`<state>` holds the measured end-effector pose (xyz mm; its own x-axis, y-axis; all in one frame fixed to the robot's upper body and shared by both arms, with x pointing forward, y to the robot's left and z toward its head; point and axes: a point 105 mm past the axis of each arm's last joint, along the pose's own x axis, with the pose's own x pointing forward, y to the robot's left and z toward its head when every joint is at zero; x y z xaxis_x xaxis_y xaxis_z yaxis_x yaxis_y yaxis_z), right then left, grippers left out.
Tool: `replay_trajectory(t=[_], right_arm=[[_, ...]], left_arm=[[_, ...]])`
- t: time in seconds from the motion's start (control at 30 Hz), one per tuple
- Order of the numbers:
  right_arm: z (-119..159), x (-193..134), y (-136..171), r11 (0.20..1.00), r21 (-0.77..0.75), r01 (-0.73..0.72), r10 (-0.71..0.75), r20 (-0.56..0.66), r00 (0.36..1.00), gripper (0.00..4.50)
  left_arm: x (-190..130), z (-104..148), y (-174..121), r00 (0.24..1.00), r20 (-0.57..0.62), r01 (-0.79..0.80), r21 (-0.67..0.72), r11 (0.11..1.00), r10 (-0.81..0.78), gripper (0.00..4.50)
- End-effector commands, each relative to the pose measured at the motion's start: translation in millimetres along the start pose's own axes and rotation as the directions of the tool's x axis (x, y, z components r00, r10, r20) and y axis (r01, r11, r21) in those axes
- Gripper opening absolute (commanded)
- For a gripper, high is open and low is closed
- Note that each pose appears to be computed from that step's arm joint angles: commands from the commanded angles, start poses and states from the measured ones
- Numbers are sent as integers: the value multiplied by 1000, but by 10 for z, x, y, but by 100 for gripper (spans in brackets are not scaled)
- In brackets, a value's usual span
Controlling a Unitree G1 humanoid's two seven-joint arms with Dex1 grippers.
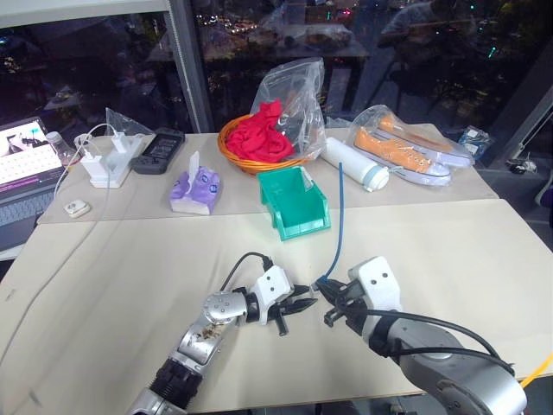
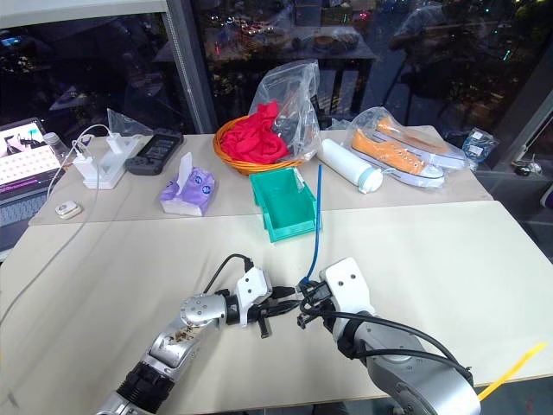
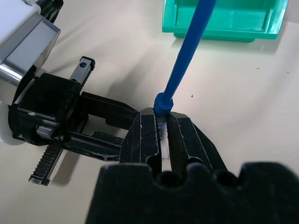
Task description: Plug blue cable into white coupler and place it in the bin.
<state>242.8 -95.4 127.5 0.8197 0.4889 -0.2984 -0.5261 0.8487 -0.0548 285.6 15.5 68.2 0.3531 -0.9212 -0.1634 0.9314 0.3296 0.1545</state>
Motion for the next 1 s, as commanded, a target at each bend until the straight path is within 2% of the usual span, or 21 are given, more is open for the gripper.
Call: replay_trajectory(t=[0.03, 0.43, 1.0], right_arm=[[-31, -5, -79, 999, -18, 42, -43, -25, 999, 0], [-158, 123, -63, 996, -85, 23, -32, -103, 994, 0], [-196, 61, -28, 997, -62, 43, -50, -116, 992, 0]], left_arm=[[12, 33, -36, 1000, 5, 9, 8, 1000, -9, 61], [-6, 46, -21, 1000, 2, -1, 4, 1000, 1, 61], [60, 87, 36, 998, 8, -63, -28, 998, 63, 61]])
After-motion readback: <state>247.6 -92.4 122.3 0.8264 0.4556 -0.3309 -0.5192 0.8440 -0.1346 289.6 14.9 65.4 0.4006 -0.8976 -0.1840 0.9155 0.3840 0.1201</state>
